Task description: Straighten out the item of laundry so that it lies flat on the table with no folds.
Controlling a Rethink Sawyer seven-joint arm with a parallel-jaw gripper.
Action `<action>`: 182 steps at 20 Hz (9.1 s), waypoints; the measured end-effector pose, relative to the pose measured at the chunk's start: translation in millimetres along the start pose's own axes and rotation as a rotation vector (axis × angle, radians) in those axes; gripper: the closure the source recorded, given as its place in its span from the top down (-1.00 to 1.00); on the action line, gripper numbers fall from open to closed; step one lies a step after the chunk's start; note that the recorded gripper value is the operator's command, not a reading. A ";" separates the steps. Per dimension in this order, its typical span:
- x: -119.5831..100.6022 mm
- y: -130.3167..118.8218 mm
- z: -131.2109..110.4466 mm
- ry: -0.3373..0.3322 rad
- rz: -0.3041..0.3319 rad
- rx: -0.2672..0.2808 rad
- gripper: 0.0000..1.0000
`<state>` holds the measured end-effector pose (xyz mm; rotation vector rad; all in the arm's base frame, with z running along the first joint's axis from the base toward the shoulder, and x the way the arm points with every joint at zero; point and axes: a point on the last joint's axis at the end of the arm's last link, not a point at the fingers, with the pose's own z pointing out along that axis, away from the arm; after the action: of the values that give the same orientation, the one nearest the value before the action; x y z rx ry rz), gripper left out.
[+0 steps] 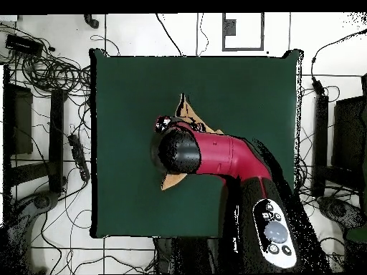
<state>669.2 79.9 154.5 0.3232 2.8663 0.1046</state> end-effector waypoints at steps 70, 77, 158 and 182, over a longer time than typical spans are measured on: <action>18.9 -45.6 116.2 0.118 -0.052 0.036 1.00; -2.6 -88.6 112.8 0.089 -0.006 0.054 1.00; 46.1 -126.2 183.6 0.004 0.013 0.013 1.00; 57.2 -146.5 177.6 -0.020 0.040 0.019 -1.00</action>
<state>630.4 -42.0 -45.3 0.3833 2.8434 0.0808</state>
